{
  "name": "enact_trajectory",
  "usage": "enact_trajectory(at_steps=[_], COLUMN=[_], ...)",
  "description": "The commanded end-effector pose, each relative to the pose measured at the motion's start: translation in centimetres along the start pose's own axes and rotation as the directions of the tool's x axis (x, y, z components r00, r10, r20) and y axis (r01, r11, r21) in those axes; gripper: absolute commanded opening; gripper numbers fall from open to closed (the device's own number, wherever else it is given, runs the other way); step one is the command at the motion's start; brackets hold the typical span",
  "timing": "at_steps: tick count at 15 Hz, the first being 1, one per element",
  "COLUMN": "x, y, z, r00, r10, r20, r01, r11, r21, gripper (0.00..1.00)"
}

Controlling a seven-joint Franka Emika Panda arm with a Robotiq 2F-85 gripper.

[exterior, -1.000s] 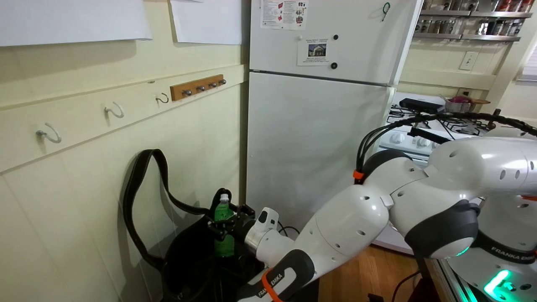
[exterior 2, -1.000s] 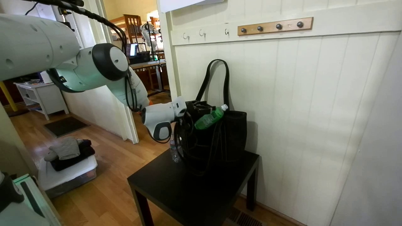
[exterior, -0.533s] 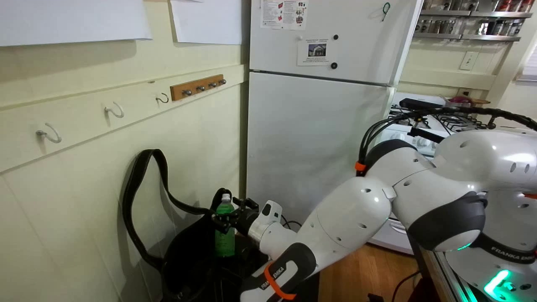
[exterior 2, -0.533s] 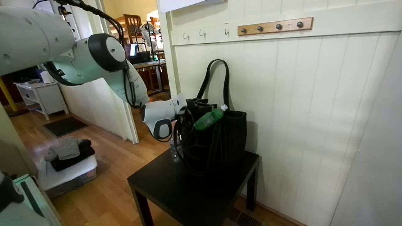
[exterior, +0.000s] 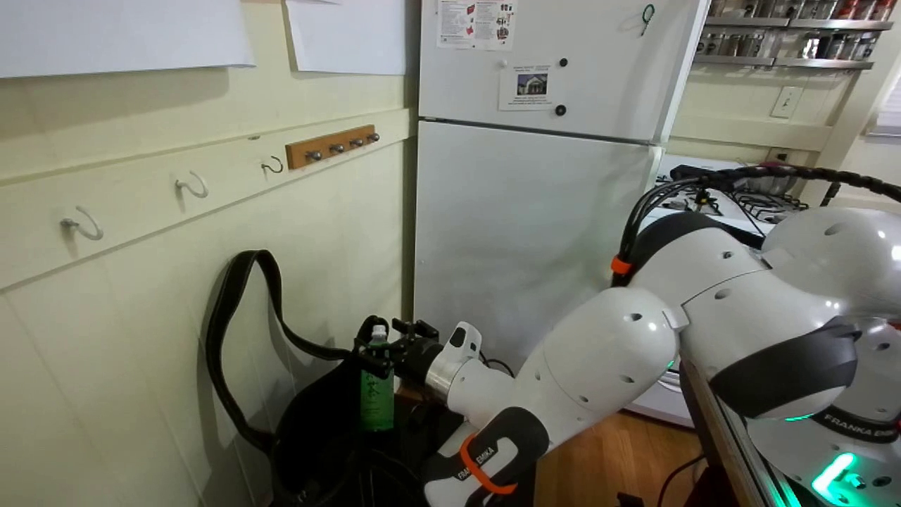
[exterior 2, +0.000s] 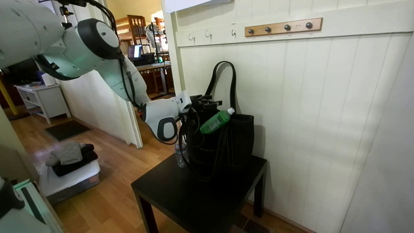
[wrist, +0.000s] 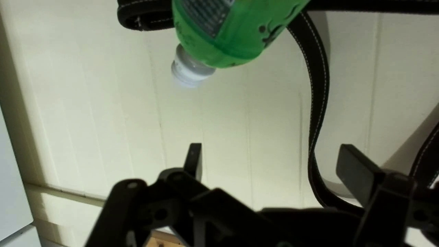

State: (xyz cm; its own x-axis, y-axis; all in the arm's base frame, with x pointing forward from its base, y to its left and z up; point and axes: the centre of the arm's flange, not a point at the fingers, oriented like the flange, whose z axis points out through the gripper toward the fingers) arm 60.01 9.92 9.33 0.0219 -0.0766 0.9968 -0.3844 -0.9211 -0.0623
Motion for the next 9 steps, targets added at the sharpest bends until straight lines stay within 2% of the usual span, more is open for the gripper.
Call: enact_trajectory(at_steps=[1,9], x=[3.0,7.1], y=[3.3,7.9], z=[-3.5,-6.5], r00=[0.999,0.987], r10=[0.01,0.005], r20=[0.052,0.163], r01=[-0.011,-0.011], r11=[0.999,0.999], r21=[0.03,0.033], gripper=[1.0,1.0])
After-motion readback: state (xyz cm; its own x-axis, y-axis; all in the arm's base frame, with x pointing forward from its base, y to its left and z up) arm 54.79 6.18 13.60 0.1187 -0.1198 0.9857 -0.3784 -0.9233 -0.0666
